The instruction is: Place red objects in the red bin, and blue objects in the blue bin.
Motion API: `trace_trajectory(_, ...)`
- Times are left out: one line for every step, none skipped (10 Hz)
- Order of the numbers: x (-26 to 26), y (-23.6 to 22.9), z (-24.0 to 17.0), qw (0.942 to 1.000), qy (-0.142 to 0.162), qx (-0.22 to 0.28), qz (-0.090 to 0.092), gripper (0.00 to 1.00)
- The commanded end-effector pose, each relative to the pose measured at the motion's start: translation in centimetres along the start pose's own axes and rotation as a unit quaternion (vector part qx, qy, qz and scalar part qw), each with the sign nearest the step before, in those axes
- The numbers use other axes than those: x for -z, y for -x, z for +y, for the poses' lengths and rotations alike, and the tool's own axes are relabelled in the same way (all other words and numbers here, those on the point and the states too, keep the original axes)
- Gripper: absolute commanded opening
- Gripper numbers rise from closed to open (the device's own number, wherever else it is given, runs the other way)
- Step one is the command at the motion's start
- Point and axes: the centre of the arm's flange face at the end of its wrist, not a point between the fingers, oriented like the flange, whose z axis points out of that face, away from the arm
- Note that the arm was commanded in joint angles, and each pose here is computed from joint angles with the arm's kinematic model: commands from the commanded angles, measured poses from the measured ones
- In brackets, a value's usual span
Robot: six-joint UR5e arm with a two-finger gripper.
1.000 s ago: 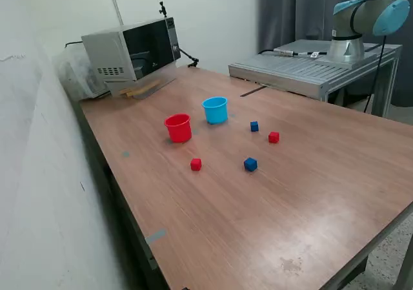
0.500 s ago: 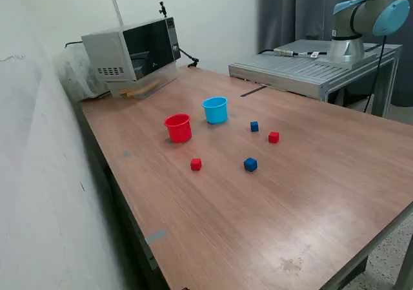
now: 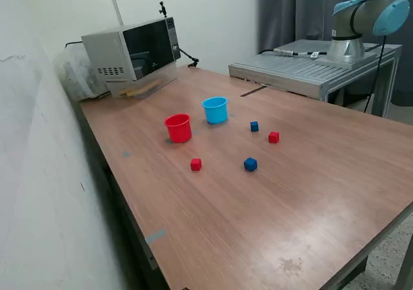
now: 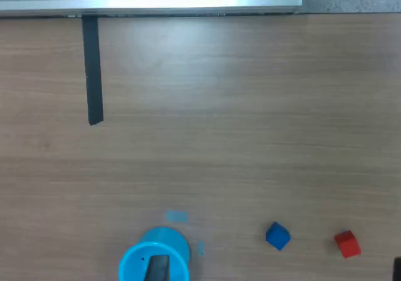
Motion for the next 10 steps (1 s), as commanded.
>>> trace_trajectory(-0.01, 0.05, 0.01, 1.0, 0.0, 0.0, 0.0, 1.0)
trace_trajectory(0.0, -0.01, 0.0, 1.0, 0.0, 0.0, 0.0, 1.0)
trace_trajectory(0.0, -0.01, 0.0, 1.0, 0.0, 0.0, 0.0, 1.0)
trace_trajectory(0.19, 0.07, 0.08, 1.0, 0.004, -0.003, 0.0, 1.0)
trace_trajectory(0.09, 0.0, 0.03, 1.0, 0.002, 0.0, 0.0, 1.0)
trace_trajectory(0.01, -0.02, -0.05, 1.0, 0.001, 0.0, 0.0, 1.0)
trace_trajectory(0.01, -0.02, -0.05, 1.0, 0.001, 0.001, 0.0, 1.0)
trace_trajectory(0.01, 0.06, 0.02, 1.0, 0.001, 0.0, 0.0, 1.0)
trace_trajectory(0.15, 0.07, -0.01, 1.0, 0.002, 0.0, 0.0, 1.0)
trace_trajectory(0.09, -0.07, -0.05, 1.0, 0.002, 0.003, 0.0, 1.0)
